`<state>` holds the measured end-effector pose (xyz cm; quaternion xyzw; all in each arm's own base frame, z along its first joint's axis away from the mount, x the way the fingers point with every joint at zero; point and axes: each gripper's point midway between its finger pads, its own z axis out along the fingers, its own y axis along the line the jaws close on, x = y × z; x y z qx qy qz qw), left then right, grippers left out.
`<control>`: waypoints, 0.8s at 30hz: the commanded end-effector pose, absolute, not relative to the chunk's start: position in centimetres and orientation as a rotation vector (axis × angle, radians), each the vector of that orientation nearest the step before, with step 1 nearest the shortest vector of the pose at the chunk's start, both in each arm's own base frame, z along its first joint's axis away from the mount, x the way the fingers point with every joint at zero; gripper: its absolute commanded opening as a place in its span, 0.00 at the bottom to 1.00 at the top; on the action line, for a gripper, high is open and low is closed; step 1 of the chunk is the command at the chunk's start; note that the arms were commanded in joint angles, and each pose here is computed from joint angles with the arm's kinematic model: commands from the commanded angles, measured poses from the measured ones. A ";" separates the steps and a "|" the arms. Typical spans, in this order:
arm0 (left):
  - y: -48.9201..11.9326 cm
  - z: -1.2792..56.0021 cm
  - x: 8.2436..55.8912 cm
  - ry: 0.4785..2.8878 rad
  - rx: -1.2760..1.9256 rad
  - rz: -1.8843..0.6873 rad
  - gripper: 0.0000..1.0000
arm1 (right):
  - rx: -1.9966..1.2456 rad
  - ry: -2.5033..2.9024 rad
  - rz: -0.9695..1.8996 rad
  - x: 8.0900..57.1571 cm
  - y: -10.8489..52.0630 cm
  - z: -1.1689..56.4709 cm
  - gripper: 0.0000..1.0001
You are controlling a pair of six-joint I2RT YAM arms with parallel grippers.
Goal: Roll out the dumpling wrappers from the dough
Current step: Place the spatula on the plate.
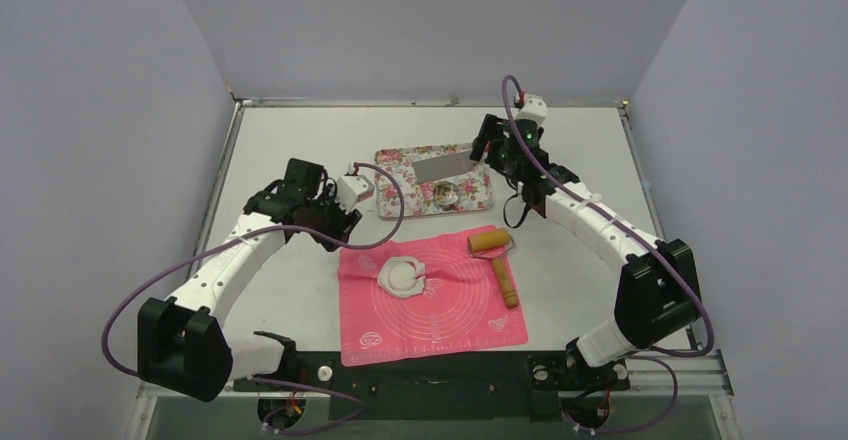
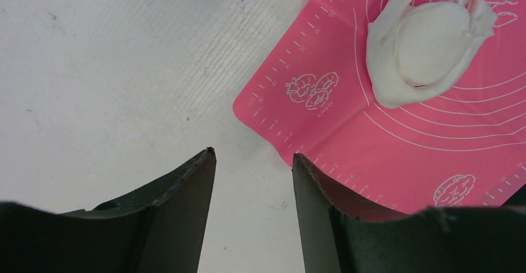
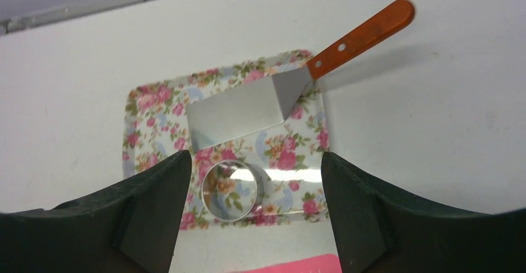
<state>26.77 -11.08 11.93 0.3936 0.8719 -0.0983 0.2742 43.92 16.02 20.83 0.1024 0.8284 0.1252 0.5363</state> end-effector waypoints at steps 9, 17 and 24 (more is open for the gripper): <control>-12.0 12.9 26.5 2.275 1.045 -0.333 0.47 | -0.114 2.150 0.322 37.8 21.8 18.0 0.72; -11.7 13.3 26.5 2.269 1.029 -0.321 0.47 | -0.090 2.241 0.156 39.8 20.5 15.3 0.67; -11.2 13.0 26.6 2.287 1.009 -0.306 0.47 | 0.125 2.256 0.196 45.1 15.6 15.1 0.66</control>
